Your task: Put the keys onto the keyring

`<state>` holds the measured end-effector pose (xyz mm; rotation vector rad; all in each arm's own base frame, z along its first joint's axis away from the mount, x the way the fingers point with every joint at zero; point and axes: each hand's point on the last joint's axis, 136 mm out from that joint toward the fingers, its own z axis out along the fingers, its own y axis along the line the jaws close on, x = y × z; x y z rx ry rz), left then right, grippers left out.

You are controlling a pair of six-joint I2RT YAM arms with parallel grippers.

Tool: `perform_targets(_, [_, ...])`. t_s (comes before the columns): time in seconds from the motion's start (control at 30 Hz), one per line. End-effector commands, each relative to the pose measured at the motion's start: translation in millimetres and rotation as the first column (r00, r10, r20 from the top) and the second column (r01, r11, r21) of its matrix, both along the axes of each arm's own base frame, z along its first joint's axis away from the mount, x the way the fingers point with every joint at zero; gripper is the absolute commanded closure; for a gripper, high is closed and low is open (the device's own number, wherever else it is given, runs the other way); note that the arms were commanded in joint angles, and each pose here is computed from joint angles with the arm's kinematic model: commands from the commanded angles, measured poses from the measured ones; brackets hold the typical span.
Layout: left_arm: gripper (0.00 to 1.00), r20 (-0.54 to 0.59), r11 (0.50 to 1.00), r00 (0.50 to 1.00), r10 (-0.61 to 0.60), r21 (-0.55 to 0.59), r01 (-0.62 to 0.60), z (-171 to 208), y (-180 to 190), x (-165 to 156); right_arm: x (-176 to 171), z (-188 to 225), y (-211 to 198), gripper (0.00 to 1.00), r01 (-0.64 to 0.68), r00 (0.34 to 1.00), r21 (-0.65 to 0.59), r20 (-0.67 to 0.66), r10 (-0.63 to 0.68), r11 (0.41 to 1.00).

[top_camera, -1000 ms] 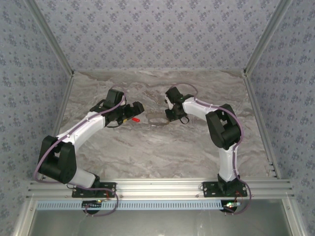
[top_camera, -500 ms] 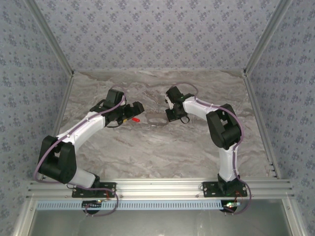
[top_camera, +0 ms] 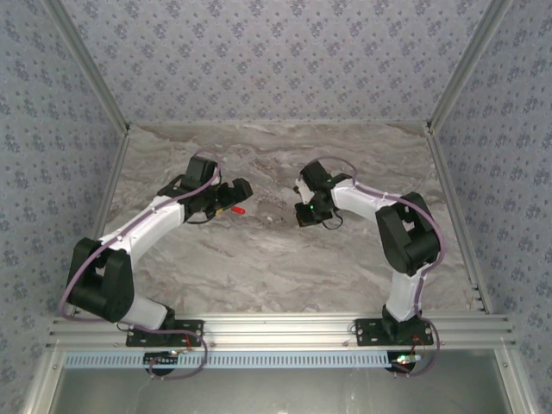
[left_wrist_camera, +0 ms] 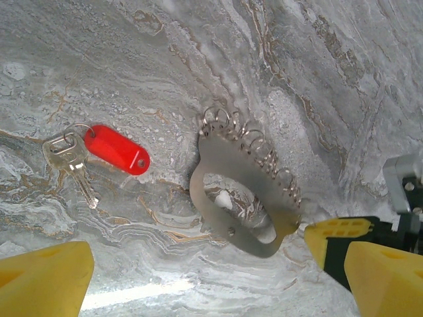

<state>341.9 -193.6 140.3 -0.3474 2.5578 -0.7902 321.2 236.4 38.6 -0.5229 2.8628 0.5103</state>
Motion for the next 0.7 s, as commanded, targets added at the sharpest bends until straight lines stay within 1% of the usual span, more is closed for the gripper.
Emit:
perform_targets(0.0, [0.02, 0.026, 1.000, 1.000, -0.014, -0.019, 0.014, 8, -2, -3, -21, -5, 0, 1.00, 0.038, 0.995, 0.056, -0.091, -0.033, 0.998])
perform_targets(0.03, [0.02, 0.028, 1.000, 0.999, -0.016, -0.021, 0.017, 9, -3, -2, -23, -9, -1, 1.00, 0.045, 0.994, 0.056, -0.099, -0.039, 0.997])
perform_targets(0.1, [0.02, 0.027, 1.000, 1.000, -0.016, -0.023, 0.016, 8, -4, -2, -21, -13, -5, 0.95, 0.064, 0.993, 0.052, -0.107, -0.058, 0.997])
perform_targets(0.2, [0.02, 0.029, 1.000, 0.999, -0.017, -0.026, 0.018, 9, -4, -1, -16, -15, -13, 0.74, 0.102, 0.990, 0.041, -0.104, -0.097, 0.994])
perform_targets(0.23, [0.02, 0.031, 0.999, 0.999, -0.016, -0.028, 0.017, 10, -4, -1, -14, -15, -16, 0.69, 0.116, 0.989, 0.038, -0.100, -0.112, 0.992])
perform_targets(0.3, [0.02, 0.032, 1.000, 0.999, -0.017, -0.026, 0.018, 10, -4, 0, -10, -11, -22, 0.64, 0.148, 0.985, 0.036, -0.090, -0.144, 0.988])
perform_targets(0.37, [0.02, 0.033, 1.000, 0.999, -0.017, -0.024, 0.018, 10, -4, -1, -5, -7, -31, 0.61, 0.189, 0.980, 0.033, -0.071, -0.187, 0.981])
perform_targets(0.5, [0.02, 0.031, 1.000, 0.999, -0.016, -0.021, 0.017, 8, -3, -2, -2, 1, -42, 0.60, 0.256, 0.966, 0.049, -0.051, -0.253, 0.966])
perform_targets(0.67, [0.02, 0.027, 1.000, 1.000, -0.015, -0.018, 0.016, 6, -2, -4, -2, 12, -45, 0.60, 0.273, 0.962, 0.066, -0.018, -0.272, 0.960])
